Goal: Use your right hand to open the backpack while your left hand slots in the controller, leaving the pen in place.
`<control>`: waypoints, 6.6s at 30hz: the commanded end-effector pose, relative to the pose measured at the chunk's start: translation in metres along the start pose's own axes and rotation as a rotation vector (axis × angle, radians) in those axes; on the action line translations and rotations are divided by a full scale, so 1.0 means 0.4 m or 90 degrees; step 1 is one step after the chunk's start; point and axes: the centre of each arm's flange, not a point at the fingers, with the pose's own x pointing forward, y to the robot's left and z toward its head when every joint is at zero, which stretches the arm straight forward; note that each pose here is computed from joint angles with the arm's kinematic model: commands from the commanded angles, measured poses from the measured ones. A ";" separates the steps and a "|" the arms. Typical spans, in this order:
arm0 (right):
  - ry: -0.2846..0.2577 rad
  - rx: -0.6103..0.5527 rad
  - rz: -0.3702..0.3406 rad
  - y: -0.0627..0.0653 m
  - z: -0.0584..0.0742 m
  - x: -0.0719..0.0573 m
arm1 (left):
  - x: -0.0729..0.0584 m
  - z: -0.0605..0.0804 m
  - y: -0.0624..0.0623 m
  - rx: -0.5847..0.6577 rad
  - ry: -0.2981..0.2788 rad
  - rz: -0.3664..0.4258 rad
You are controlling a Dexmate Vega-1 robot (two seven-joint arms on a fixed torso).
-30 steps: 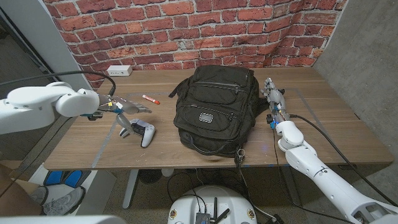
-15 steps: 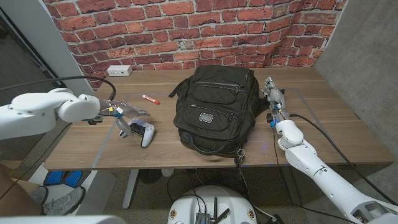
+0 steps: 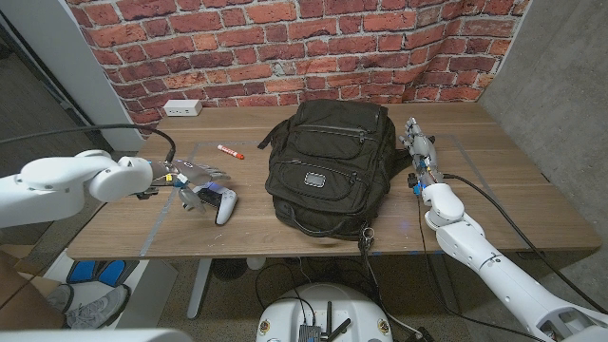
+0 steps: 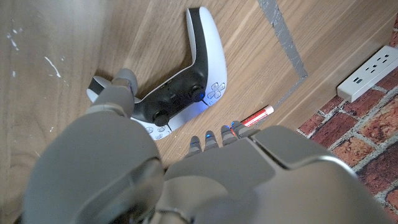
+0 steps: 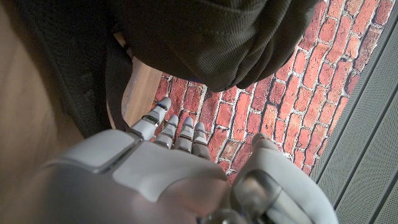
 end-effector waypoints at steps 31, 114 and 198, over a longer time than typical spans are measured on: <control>0.002 -0.003 -0.001 0.002 0.005 -0.009 | 0.028 0.013 -0.093 -0.028 0.029 0.116; -0.006 -0.024 0.024 -0.015 0.043 -0.035 | -0.003 0.010 -0.014 -0.008 0.043 0.249; -0.153 -0.413 0.111 0.073 0.199 -0.338 | -0.003 0.014 0.086 0.017 0.059 0.230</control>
